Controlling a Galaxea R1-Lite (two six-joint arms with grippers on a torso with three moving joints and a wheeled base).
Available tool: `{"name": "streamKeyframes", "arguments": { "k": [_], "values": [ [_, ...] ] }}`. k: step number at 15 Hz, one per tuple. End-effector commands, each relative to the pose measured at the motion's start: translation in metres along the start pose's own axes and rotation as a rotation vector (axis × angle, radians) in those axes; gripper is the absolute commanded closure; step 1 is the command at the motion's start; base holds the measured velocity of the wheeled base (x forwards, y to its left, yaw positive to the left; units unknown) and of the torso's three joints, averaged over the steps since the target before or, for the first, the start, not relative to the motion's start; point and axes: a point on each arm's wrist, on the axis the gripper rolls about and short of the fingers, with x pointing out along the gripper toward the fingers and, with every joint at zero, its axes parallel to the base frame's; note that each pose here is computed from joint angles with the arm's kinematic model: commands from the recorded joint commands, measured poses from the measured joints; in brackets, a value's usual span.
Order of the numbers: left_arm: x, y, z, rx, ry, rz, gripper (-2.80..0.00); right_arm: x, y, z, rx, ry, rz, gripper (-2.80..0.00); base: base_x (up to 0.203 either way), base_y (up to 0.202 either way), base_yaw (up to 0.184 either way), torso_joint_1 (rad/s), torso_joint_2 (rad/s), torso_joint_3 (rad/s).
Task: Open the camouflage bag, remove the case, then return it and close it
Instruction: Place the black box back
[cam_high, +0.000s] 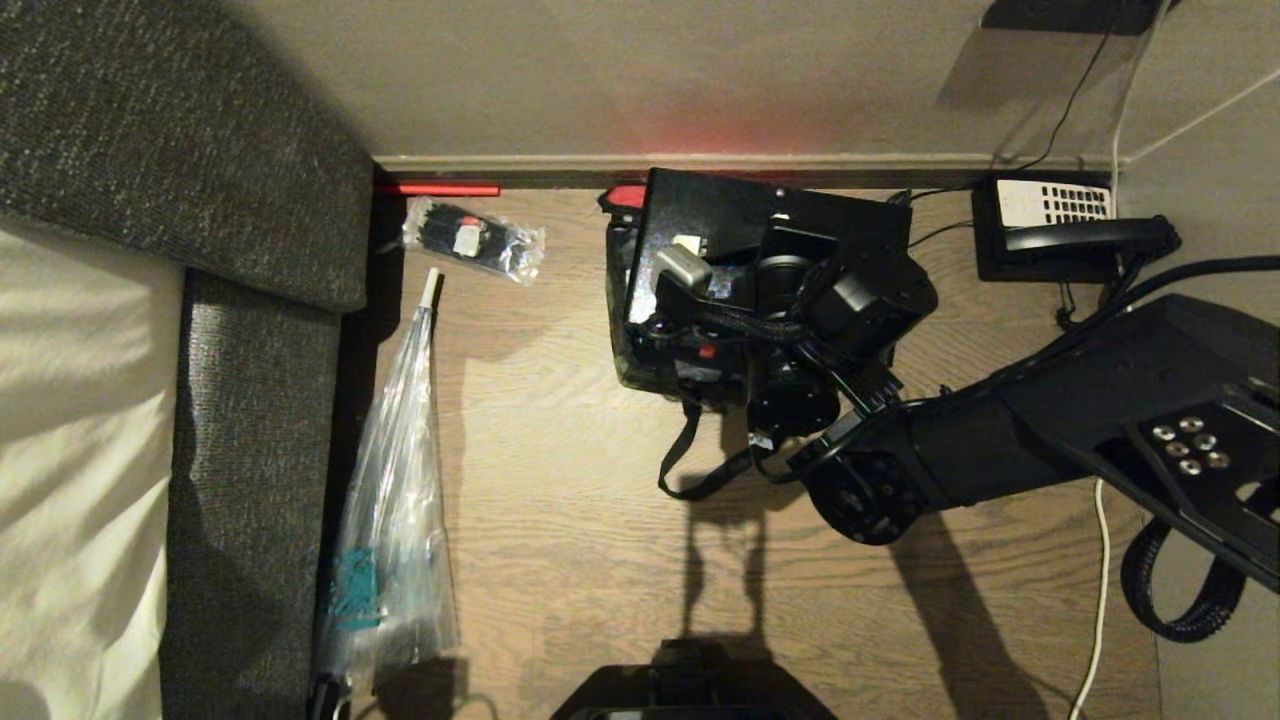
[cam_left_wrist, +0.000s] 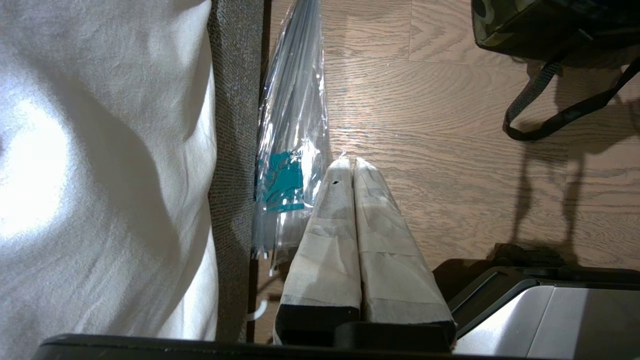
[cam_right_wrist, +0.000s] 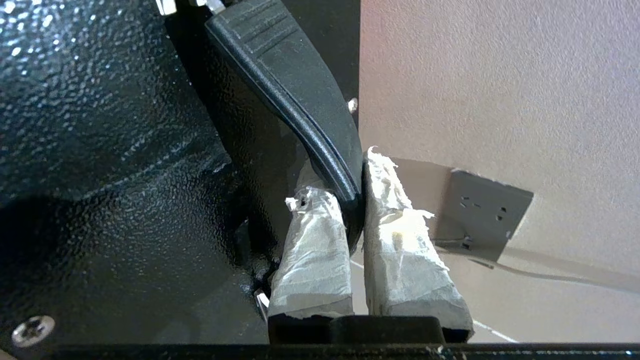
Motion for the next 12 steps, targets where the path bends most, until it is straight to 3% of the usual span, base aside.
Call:
{"name": "streamKeyframes", "arguments": {
  "k": [1,12],
  "values": [
    [0.0,0.0,0.0,0.0,0.003,0.0,0.0,-0.002,0.007,0.001,-0.019,-0.001,0.009,0.0,0.0,0.0,0.0,0.0,0.0,0.0],
    [0.0,0.0,0.0,0.0,0.001,0.0,0.0,-0.008,0.035,0.007,-0.014,-0.013,0.013,0.0,0.0,0.0,0.0,0.0,0.0,0.0]
  ]
}}
